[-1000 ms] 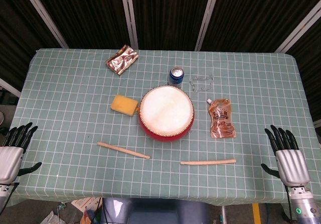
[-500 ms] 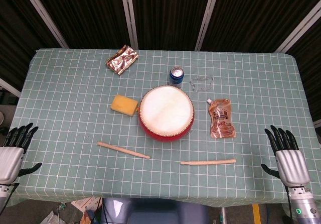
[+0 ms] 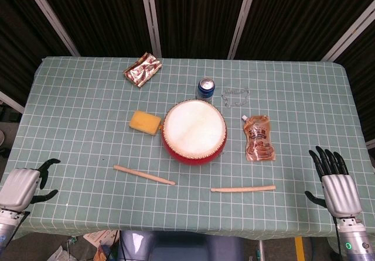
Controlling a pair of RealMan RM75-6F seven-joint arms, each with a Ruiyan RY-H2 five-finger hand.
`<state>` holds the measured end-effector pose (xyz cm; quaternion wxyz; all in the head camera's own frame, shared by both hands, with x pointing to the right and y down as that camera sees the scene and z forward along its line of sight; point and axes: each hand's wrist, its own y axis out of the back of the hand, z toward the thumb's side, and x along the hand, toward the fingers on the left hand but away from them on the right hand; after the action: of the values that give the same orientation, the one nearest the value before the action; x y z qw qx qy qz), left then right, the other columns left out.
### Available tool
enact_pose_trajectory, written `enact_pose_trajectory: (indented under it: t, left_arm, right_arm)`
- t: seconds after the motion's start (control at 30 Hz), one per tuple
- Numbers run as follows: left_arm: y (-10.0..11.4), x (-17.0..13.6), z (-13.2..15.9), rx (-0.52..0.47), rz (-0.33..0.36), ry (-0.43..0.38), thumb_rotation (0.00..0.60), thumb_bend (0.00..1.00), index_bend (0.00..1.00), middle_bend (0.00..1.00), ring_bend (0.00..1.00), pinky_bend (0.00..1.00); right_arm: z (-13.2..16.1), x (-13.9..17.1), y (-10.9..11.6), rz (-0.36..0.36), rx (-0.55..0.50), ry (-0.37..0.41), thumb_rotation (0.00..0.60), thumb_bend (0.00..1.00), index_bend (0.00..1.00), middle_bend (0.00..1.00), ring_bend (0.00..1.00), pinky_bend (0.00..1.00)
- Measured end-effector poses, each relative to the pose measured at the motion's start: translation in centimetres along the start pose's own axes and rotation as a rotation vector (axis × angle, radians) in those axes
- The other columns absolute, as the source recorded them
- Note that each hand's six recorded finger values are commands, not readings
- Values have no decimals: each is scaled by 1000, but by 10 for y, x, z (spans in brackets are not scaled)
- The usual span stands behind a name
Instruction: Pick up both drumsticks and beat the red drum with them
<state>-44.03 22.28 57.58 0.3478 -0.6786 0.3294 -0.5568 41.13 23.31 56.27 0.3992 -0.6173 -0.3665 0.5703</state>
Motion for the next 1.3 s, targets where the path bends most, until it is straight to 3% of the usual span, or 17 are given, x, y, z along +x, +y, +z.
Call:
enact_pose_trajectory:
  t: [0.3, 0.8, 1.1, 1.3]
  left_arm:
    - [-19, 47, 28, 66, -110, -27, 600, 197, 447, 1000, 1000, 1000]
    - [-56, 106, 106, 163, -171, -130, 600, 257, 475, 1000, 1000, 1000]
    - [-84, 124, 137, 192, -202, -149, 600, 264, 480, 1000, 1000, 1000]
    - [-92, 134, 150, 193, -211, -148, 600, 273, 481, 1000, 1000, 1000]
  right_arm:
    - [-1, 0, 0, 3, -6, -3, 600, 155, 0, 0, 0, 62]
    - [0, -2, -1, 10, -20, 1, 600, 155, 0, 0, 0, 61]
    - [0, -2, 0, 12, -29, 0, 600, 155, 0, 0, 0, 61]
    - [0, -2, 0, 12, -32, 1, 600, 155, 0, 0, 0, 62]
